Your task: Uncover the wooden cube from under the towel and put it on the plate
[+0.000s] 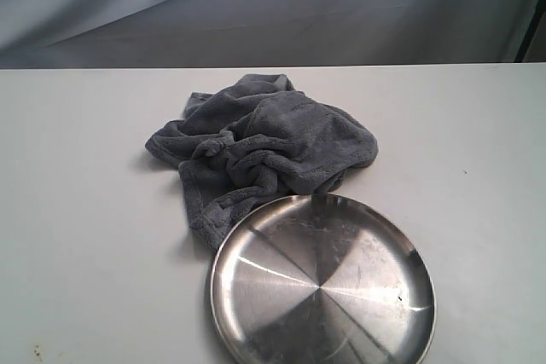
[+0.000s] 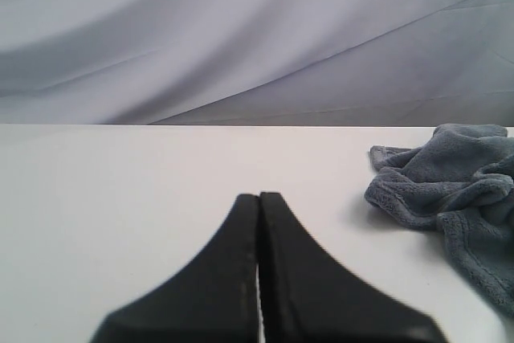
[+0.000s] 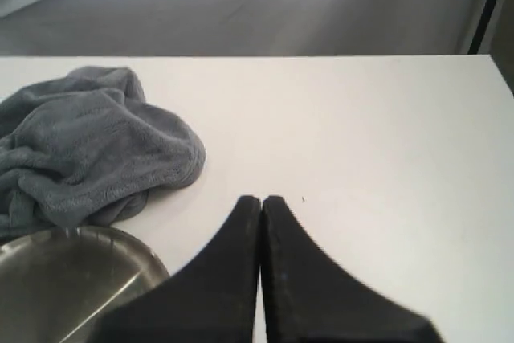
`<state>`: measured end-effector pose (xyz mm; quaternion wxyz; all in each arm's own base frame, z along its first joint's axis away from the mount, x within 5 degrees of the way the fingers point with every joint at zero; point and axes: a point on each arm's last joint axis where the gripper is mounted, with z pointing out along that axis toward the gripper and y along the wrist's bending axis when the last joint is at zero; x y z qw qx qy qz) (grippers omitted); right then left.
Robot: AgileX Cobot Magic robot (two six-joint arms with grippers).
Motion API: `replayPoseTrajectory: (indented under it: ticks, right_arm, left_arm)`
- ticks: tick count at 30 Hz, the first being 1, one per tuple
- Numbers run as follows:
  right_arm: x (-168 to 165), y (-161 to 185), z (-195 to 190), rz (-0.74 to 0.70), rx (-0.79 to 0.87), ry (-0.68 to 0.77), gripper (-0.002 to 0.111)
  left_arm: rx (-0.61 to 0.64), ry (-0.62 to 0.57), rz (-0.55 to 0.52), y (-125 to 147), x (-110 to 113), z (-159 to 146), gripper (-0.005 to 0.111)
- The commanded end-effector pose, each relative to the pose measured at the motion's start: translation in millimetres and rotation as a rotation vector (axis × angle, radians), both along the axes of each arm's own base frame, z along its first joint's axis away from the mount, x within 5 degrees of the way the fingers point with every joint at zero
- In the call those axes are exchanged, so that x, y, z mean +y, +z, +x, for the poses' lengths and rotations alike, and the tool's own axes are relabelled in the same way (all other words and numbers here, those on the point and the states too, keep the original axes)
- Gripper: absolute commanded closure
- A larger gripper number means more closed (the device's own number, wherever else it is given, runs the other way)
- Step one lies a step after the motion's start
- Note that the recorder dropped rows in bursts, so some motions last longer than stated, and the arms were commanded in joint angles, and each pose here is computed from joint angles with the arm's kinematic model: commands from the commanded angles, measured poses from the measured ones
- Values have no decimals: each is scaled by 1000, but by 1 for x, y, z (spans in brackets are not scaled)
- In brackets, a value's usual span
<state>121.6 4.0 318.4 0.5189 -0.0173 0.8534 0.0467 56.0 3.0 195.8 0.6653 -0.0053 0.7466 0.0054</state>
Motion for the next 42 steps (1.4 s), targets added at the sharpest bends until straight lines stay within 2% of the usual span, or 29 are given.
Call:
replayPoseTrajectory:
  ticks: [1,5,19,27,36,39,42]
  right_arm:
    - [8,4,15,-19,86,126,108]
    - [17,1,32,-20,164,226,108]
    - [56,-10,86,-30,348,437,108]
    - [83,-15,114,-109,466,564,108]
    - [115,-28,151,-326,509,607,108]
    - [128,-37,166,-348,528,627,108]
    - [135,-49,188,-327,539,583,108]
  left_arm:
    - [-5,1,4,-1,0,0,107]
    - [-5,1,4,-1,0,0,107]
    - [-5,1,4,-1,0,0,107]
    - [-5,1,4,-1,0,0,107]
    - [-5,1,4,-1,0,0,107]
    - [-5,1,4,-1,0,0,107]
    - [-5,1,4,-1,0,0,107]
